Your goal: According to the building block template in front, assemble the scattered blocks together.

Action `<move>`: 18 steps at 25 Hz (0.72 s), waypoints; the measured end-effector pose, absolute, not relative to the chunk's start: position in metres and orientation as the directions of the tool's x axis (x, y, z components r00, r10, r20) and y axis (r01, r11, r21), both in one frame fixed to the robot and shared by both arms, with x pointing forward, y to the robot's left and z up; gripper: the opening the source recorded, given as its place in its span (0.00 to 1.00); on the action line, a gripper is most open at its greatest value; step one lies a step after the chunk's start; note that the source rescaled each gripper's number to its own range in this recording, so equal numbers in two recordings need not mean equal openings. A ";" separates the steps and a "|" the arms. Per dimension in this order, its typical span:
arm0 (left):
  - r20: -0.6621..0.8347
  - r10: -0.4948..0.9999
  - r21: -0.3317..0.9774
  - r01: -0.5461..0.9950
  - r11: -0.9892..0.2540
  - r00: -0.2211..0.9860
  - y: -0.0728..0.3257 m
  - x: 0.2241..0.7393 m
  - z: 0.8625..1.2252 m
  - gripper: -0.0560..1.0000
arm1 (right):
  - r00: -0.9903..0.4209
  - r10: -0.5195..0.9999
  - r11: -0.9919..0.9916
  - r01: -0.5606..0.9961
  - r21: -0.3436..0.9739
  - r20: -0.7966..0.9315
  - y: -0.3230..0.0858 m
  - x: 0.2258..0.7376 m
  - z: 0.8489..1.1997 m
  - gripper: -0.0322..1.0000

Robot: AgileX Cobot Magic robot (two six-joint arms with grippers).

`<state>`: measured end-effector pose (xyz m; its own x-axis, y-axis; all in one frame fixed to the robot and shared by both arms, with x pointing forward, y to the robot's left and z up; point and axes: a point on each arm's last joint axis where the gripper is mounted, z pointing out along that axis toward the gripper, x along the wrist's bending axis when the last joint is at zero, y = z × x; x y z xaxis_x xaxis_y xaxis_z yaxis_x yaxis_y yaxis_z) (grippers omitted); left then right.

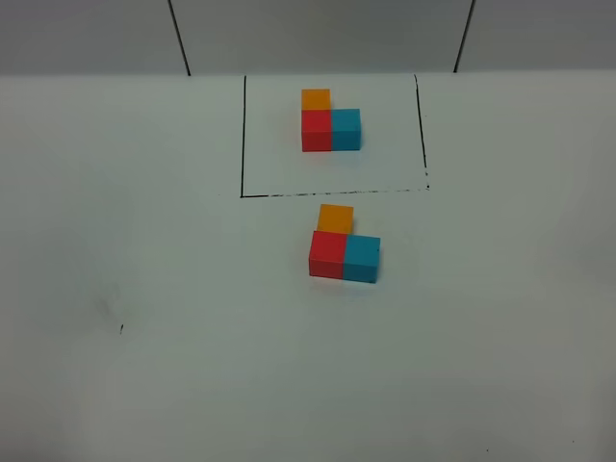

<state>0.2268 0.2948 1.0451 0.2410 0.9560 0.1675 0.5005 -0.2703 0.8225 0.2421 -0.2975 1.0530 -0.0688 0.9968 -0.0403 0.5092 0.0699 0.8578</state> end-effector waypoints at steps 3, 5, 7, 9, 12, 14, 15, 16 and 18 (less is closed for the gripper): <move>0.167 0.956 0.822 0.500 -0.270 0.241 0.295 0.227 1.045 0.30 | -0.067 0.997 0.068 0.467 0.881 -0.041 -0.298 0.235 1.053 0.79; 0.167 0.956 0.822 0.500 -0.270 0.241 0.295 0.227 1.045 0.30 | -0.078 0.996 0.070 0.465 0.883 -0.038 -0.297 0.234 1.053 0.79; 0.167 0.956 0.822 0.500 -0.270 0.241 0.295 0.227 1.045 0.30 | -0.094 0.995 0.075 0.464 0.883 -0.035 -0.297 0.234 1.053 0.78; 0.167 0.956 0.822 0.500 -0.270 0.241 0.295 0.227 1.045 0.30 | -0.107 0.994 0.080 0.464 0.882 -0.034 -0.297 0.234 1.053 0.78; 0.167 0.956 0.822 0.500 -0.270 0.241 0.295 0.227 1.045 0.30 | -0.113 0.993 0.082 0.463 0.883 -0.033 -0.297 0.234 1.053 0.77; 0.167 0.956 0.822 0.500 -0.270 0.241 0.295 0.227 1.045 0.30 | -0.113 0.993 0.082 0.463 0.883 -0.033 -0.297 0.234 1.053 0.76; 0.167 0.956 0.822 0.500 -0.270 0.241 0.295 0.227 1.045 0.30 | -0.113 0.993 0.082 0.463 0.883 -0.033 -0.297 0.234 1.053 0.76; 0.167 0.956 0.822 0.500 -0.270 0.241 0.295 0.227 1.045 0.30 | -0.113 0.993 0.082 0.463 0.883 -0.033 -0.297 0.234 1.053 0.75; 0.167 0.956 0.822 0.500 -0.270 0.241 0.295 0.227 1.045 0.30 | -0.113 0.993 0.081 0.463 0.883 -0.032 -0.297 0.234 1.053 0.75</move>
